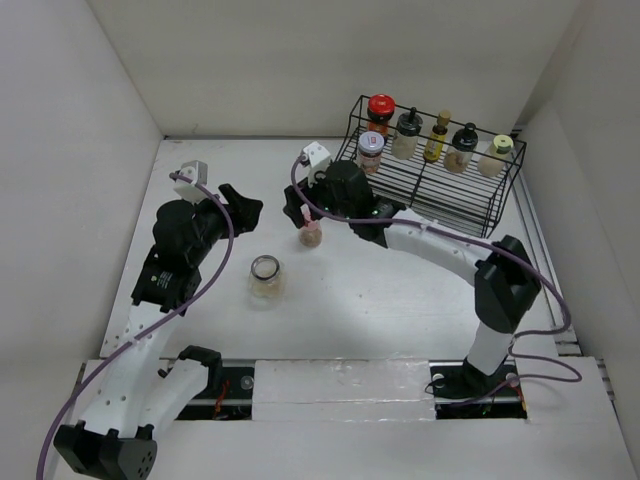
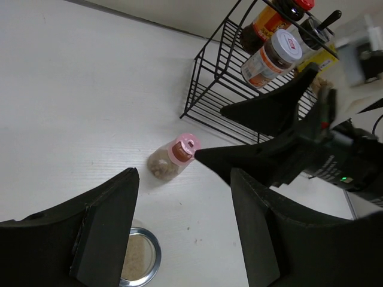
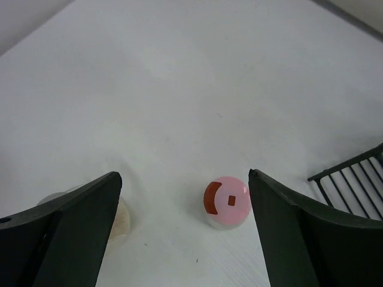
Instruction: Organize the condiment bottles
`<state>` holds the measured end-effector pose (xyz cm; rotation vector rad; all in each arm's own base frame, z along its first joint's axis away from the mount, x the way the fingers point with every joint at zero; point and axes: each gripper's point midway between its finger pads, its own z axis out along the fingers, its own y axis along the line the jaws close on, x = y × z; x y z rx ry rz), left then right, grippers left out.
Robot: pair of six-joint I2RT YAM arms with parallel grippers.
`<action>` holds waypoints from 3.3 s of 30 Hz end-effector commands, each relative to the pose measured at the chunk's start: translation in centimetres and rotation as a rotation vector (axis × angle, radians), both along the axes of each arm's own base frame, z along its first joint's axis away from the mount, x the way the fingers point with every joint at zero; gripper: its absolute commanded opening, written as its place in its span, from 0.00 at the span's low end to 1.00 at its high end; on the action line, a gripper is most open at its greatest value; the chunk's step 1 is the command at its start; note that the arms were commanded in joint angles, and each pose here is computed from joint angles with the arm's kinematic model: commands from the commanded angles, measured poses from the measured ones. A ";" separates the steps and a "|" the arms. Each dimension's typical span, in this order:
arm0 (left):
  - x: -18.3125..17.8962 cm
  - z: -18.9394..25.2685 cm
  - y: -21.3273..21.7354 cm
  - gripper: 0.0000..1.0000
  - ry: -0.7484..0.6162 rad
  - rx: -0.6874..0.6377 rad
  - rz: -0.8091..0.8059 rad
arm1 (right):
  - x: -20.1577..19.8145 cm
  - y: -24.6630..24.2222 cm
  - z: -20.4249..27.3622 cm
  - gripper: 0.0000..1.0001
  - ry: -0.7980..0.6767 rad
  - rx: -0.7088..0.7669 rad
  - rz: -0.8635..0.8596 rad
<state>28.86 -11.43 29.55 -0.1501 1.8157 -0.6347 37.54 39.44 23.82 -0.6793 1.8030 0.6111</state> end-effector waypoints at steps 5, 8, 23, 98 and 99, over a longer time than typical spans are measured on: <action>0.0 2.3 0.6 0.58 -0.068 -0.011 0.026 | 2.2 2.3 -4.1 0.94 0.044 -0.032 -0.047; -0.2 2.5 0.6 0.58 -0.077 -0.013 0.026 | 2.9 0.1 -5.9 0.94 0.025 -0.111 -0.199; -0.2 2.7 0.4 0.58 -0.086 -0.017 0.014 | 2.5 -1.2 -11.7 0.78 0.140 -0.217 -0.261; -1.1 5.3 3.8 0.68 -0.172 -0.046 0.201 | -14.5 2.8 -3.4 0.99 0.036 -0.010 0.304; -1.1 5.3 3.8 0.68 -0.172 -0.046 0.201 | -14.3 3.2 -3.7 0.99 0.041 -0.016 0.304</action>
